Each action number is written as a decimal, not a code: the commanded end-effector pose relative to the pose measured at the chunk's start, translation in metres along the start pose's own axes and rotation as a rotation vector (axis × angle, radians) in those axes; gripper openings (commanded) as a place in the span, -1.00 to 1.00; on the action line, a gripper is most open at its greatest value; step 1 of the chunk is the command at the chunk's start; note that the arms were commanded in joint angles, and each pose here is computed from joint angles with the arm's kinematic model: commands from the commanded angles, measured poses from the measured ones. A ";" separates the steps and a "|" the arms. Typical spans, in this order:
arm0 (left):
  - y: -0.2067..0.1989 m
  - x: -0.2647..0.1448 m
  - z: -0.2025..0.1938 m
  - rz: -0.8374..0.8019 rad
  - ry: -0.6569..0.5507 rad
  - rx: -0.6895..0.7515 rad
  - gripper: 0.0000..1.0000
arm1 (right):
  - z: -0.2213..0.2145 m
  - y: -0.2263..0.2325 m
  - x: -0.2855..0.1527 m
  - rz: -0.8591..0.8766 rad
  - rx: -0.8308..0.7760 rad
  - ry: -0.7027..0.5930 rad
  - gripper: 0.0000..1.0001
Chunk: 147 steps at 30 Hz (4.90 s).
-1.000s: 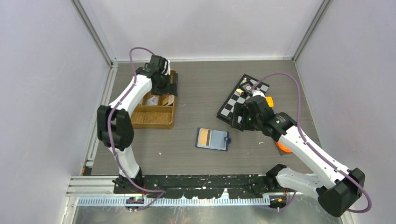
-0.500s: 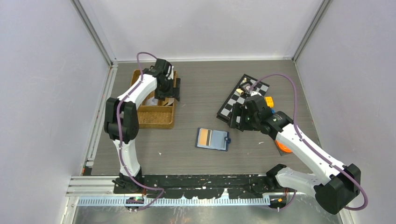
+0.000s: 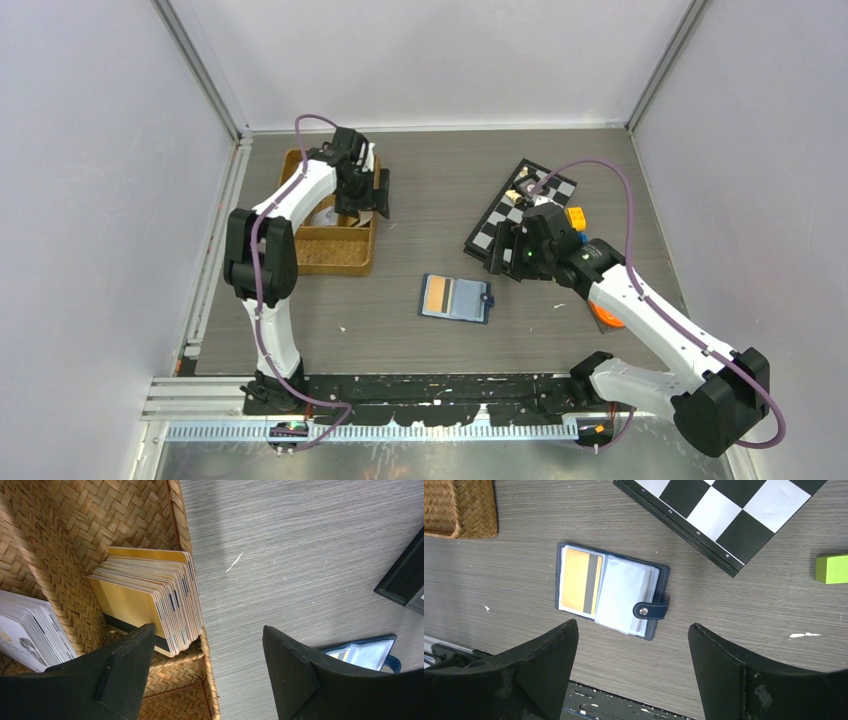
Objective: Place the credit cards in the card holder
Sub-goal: Pick up the credit card from the storage box.
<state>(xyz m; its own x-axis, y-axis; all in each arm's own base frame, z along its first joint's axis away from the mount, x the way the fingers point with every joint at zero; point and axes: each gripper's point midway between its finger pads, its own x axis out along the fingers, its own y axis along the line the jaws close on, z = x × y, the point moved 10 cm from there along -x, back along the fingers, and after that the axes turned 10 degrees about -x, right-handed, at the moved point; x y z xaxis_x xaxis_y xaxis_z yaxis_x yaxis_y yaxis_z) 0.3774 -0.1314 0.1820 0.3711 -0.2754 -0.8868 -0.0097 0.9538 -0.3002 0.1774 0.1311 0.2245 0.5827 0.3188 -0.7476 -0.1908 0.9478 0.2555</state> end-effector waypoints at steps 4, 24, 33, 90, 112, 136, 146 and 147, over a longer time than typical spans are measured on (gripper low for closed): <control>-0.003 -0.007 0.001 -0.062 -0.030 0.010 0.60 | 0.003 0.002 -0.003 0.028 0.029 -0.041 0.69; 0.012 0.014 0.001 0.070 -0.028 0.034 0.61 | 0.002 0.002 -0.002 0.027 0.038 -0.038 0.64; 0.001 0.015 0.002 -0.056 -0.014 0.030 0.61 | 0.001 0.002 0.001 0.026 0.046 -0.036 0.64; 0.001 -0.014 -0.001 -0.035 -0.076 0.031 -0.42 | -0.001 0.005 0.004 0.060 0.067 -0.007 0.59; 0.004 -0.048 -0.002 0.041 -0.153 0.046 -0.95 | 0.000 0.006 0.008 0.056 0.070 0.003 0.59; -0.014 -0.004 -0.015 -0.095 -0.027 0.016 -0.94 | -0.001 0.005 0.013 0.049 0.062 0.013 0.58; -0.016 -0.006 -0.017 -0.114 -0.026 0.016 -0.81 | -0.002 0.005 0.013 0.048 0.062 0.014 0.58; -0.017 -0.007 -0.017 -0.116 -0.027 0.015 -0.81 | -0.002 0.005 0.013 0.048 0.063 0.014 0.58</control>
<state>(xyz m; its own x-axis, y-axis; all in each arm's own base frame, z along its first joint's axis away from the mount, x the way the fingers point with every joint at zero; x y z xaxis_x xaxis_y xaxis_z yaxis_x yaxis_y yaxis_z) 0.3647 -0.1371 0.1873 0.4225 -0.3133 -0.8505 0.0182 0.9411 -0.3376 0.1788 0.1380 0.2107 0.5386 0.3487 -0.7670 -0.1577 0.9360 0.3147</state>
